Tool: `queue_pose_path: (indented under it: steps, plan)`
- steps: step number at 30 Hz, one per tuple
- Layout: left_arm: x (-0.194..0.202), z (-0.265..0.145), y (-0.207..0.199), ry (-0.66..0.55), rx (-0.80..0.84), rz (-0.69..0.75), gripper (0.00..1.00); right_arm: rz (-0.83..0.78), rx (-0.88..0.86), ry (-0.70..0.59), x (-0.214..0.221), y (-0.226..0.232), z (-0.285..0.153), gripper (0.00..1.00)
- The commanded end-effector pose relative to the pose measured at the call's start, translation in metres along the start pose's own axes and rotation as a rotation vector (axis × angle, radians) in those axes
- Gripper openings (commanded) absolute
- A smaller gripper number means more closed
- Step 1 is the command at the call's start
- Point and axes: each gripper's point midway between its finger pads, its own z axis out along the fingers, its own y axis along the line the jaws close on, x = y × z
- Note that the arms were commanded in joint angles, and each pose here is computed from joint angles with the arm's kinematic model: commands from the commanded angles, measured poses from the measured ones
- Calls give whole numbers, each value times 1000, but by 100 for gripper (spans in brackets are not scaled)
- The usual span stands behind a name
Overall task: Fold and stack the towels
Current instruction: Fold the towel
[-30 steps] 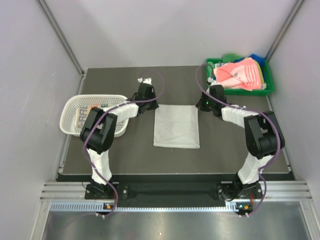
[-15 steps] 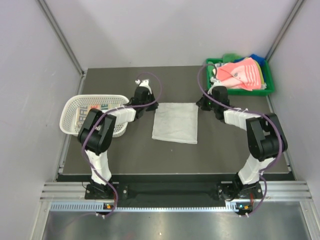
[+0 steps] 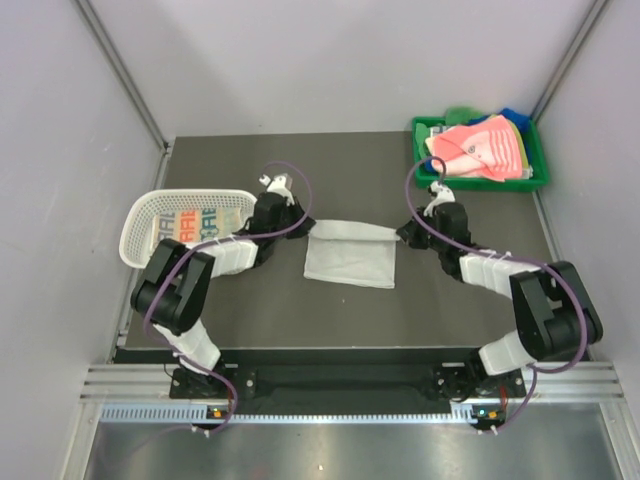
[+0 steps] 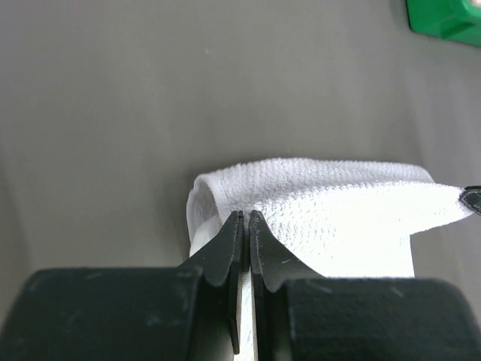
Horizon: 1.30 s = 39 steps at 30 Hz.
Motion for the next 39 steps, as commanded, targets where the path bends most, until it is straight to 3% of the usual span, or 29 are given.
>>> queue_pose_path:
  steps: [1,6,9,10,13,14,18,25,30,39]
  plan:
    - [-18,-14,-12,-84,51,-7,0,-6,-27,-82,-11,11,-10,0]
    - [-2,-30,-14,-72,74,-7,0,-18,-24,-77,8,18,-21,1]
    - [8,-39,-17,-65,96,-4,5,-17,-36,-78,18,24,-28,10]
    - [15,-42,-15,-54,96,-6,13,-14,-39,-76,21,26,-29,14]
    - [19,-50,-16,-58,104,-9,25,-11,-34,-87,23,25,-36,25]
    - [20,-54,-17,-59,106,-9,35,-11,-22,-94,22,24,-40,27]
    - [24,-64,-13,-58,68,-8,43,-14,8,-94,18,21,-45,32]
    - [20,-55,-6,-30,-26,-14,42,-20,47,-62,15,26,-38,33]
    - [49,-37,5,97,-109,-21,41,-25,98,-8,27,23,-26,35]
    - [79,-39,21,149,-178,-40,34,-11,117,57,61,11,-21,29]
